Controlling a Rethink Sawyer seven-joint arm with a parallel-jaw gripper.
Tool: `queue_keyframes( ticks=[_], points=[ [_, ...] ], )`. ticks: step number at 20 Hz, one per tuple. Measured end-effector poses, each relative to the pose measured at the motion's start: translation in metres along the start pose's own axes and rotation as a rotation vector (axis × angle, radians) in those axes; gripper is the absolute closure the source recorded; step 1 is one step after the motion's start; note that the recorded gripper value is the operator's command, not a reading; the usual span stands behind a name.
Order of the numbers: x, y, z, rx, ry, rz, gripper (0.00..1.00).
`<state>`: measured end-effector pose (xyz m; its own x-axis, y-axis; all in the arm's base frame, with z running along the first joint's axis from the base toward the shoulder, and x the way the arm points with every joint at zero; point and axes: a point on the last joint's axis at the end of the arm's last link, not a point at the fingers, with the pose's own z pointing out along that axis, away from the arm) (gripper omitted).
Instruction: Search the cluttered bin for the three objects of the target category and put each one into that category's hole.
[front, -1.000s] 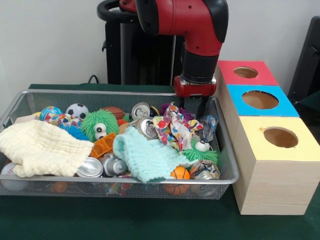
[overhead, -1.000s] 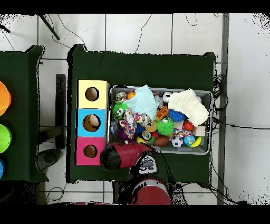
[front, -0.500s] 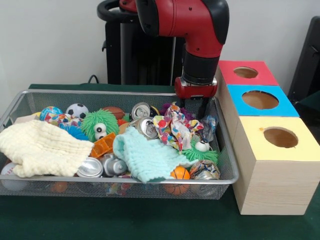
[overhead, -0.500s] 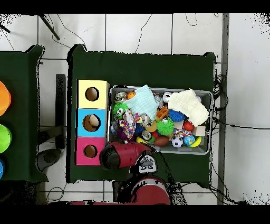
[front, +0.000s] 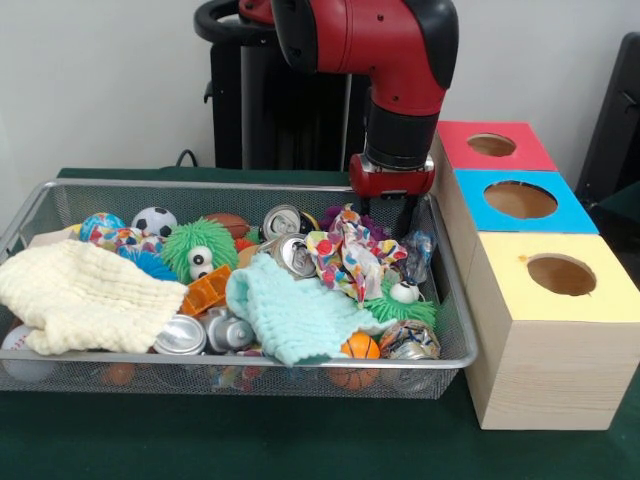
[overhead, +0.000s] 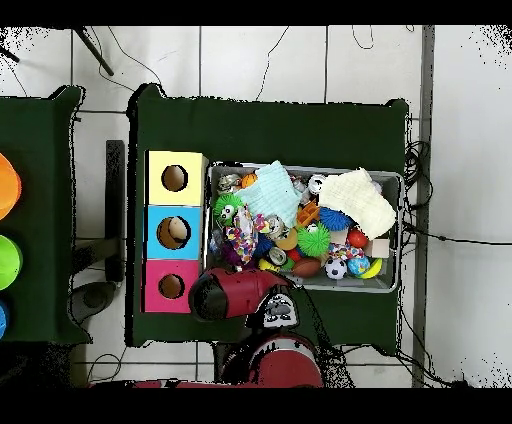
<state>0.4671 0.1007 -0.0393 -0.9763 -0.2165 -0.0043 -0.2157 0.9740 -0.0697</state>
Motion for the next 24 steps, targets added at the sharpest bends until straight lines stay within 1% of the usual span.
queue_keyframes(
  ticks=[12, 13, 24],
  points=[
    [0.0017, -0.0004, -0.0060, 0.002, 0.001, 0.013, 0.00],
    [0.0023, -0.0002, -0.0072, 0.002, 0.001, 0.012, 1.00],
    [0.0070, 0.0000, -0.0100, 0.002, 0.007, 0.014, 1.00]
  ],
)
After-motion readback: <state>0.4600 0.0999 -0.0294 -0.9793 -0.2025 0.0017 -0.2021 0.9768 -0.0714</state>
